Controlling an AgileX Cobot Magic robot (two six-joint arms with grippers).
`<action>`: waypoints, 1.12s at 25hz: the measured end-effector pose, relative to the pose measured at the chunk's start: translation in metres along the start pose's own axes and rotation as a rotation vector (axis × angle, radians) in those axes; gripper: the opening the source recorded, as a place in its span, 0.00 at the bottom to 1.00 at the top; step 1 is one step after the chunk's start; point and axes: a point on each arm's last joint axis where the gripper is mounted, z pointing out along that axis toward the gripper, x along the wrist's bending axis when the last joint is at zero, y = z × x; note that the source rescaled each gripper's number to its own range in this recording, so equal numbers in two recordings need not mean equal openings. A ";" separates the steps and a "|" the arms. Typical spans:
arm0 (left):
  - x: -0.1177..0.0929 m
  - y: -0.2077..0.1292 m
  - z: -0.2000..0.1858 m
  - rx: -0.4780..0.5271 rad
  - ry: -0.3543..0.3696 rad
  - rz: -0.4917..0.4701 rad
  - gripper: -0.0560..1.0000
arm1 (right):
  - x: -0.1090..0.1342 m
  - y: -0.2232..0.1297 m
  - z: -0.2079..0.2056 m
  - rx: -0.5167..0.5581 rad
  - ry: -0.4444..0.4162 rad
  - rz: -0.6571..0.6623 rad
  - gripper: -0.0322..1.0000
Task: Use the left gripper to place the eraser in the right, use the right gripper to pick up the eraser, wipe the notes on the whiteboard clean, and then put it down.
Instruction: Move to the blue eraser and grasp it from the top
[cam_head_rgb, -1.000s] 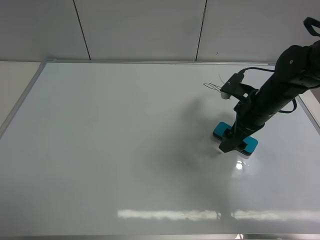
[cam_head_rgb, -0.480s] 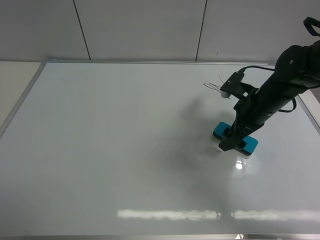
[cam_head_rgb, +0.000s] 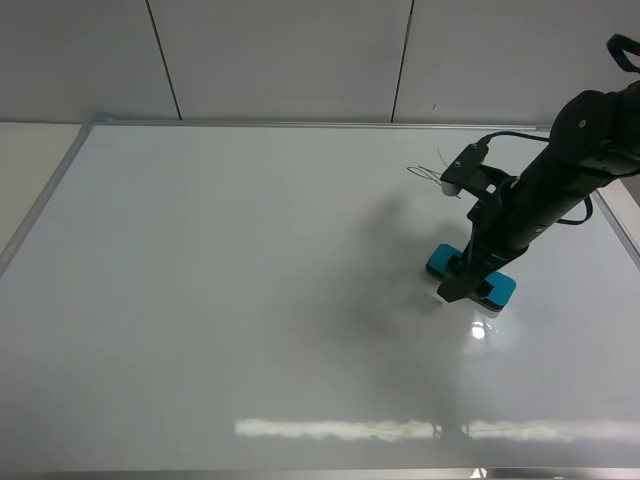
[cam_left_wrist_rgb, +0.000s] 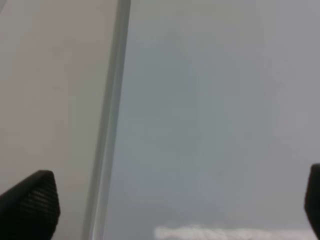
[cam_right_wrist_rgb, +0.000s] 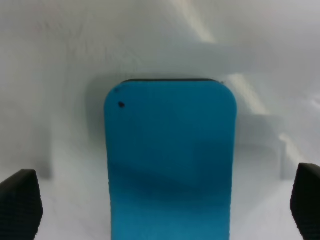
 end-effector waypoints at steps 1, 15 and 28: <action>0.000 0.000 0.000 0.000 0.000 0.000 1.00 | 0.000 0.000 0.000 0.001 0.001 0.000 1.00; 0.000 0.000 0.000 -0.001 0.000 0.000 1.00 | 0.000 -0.001 0.005 0.007 0.014 -0.008 1.00; 0.000 0.000 0.000 -0.001 0.000 0.000 1.00 | 0.001 -0.001 0.004 0.006 0.016 0.035 0.09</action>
